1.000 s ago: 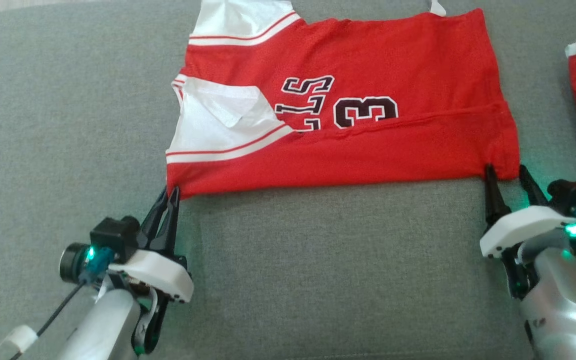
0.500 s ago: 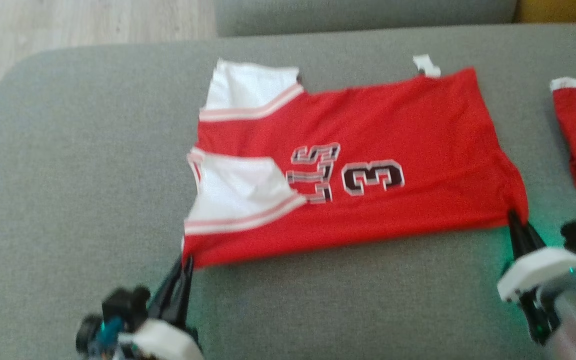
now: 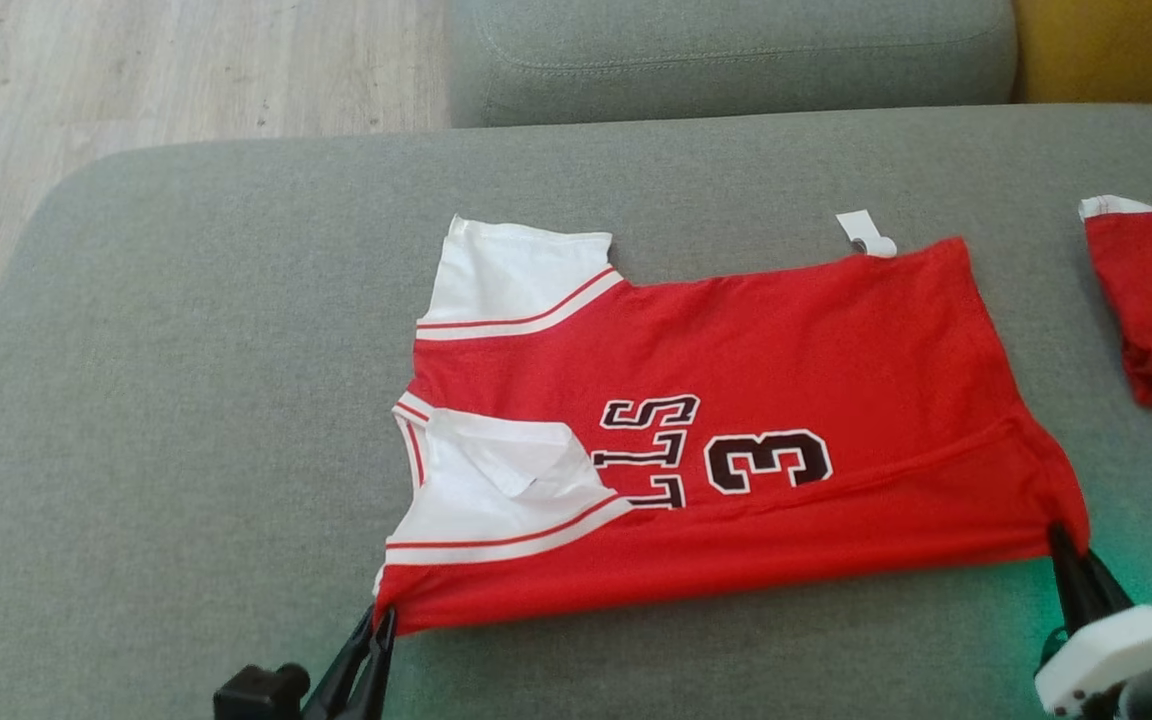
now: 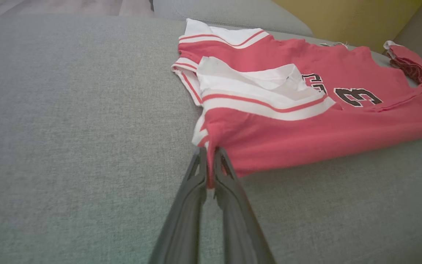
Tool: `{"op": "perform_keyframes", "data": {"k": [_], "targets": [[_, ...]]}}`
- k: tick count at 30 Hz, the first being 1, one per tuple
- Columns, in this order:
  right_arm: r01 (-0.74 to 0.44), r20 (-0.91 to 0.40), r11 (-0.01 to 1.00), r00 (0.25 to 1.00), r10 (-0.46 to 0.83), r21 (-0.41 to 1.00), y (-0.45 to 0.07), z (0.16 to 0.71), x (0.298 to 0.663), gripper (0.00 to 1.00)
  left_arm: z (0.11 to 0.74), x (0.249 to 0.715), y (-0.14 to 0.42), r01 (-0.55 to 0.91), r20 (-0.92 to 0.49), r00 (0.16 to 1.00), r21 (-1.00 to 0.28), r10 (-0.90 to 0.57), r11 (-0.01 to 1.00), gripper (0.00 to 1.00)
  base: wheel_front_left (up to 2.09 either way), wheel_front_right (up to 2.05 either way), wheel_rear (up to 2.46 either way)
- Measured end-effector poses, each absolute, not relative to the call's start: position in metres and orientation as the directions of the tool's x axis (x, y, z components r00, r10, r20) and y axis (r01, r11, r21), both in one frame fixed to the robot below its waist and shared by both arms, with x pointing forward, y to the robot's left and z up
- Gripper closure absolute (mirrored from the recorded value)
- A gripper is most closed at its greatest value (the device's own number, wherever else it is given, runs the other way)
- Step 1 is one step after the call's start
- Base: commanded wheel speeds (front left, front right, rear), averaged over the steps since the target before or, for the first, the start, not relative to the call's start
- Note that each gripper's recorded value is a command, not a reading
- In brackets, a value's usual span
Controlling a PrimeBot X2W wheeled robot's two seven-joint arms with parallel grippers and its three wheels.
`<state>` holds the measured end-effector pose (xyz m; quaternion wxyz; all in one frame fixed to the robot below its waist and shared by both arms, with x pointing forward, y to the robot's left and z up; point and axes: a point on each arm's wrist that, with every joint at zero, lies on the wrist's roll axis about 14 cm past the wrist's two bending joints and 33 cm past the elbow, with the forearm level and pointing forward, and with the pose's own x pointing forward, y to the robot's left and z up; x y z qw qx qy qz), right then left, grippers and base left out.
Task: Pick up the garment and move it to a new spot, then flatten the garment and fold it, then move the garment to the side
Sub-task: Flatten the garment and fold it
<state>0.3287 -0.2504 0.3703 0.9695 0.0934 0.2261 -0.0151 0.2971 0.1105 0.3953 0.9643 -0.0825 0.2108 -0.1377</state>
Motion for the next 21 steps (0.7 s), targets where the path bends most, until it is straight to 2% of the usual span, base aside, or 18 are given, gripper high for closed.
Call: {"op": "perform_keyframes", "data": {"k": [1,2,3,4,5,9,12,18,21], "targets": [[0.078,-0.439,0.981,0.898,0.009,0.180,-0.250,0.370,0.327,0.64,0.395,0.297,0.110,0.233,-0.388,0.871,-0.216,-0.302,0.948,1.00,0.00,0.00,0.00],[0.087,-0.439,0.978,0.899,0.004,0.188,-0.250,0.370,0.325,0.29,0.394,0.297,0.110,0.236,-0.396,0.866,-0.215,-0.305,0.948,1.00,0.00,0.00,0.00],[0.096,-0.444,0.976,0.896,0.000,0.194,-0.251,0.369,0.323,0.00,0.393,0.297,0.110,0.238,-0.403,0.862,-0.214,-0.308,0.947,0.90,0.00,0.00,0.00],[0.105,-0.447,0.974,0.895,-0.005,0.199,-0.251,0.368,0.321,0.00,0.392,0.297,0.110,0.236,-0.405,0.861,-0.213,-0.306,0.948,0.61,0.00,0.00,0.00],[0.117,-0.449,0.972,0.894,-0.014,0.202,-0.252,0.368,0.320,0.00,0.392,0.298,0.111,0.231,-0.407,0.863,-0.209,-0.300,0.950,0.00,0.00,0.00,0.00],[0.141,-0.420,0.972,0.906,-0.049,0.190,-0.264,0.377,0.320,0.00,0.397,0.308,0.114,0.214,-0.395,0.873,-0.216,-0.286,0.953,0.00,0.00,0.00,0.00],[0.134,-0.381,0.975,0.923,-0.058,0.177,-0.266,0.388,0.326,0.00,0.417,0.329,0.107,0.248,-0.335,0.885,-0.246,-0.322,0.937,0.00,0.00,0.00,0.00],[0.139,-0.350,0.976,0.934,-0.072,0.170,-0.269,0.397,0.337,0.00,0.483,0.414,0.088,0.426,-0.202,0.858,-0.232,-0.472,0.874,0.00,0.00,0.00,0.00],[0.130,-0.348,0.978,0.935,-0.067,0.162,-0.265,0.397,0.348,0.00,0.507,0.458,0.071,0.520,-0.229,0.800,-0.196,-0.554,0.831,0.00,0.00,0.00,0.00]]}}
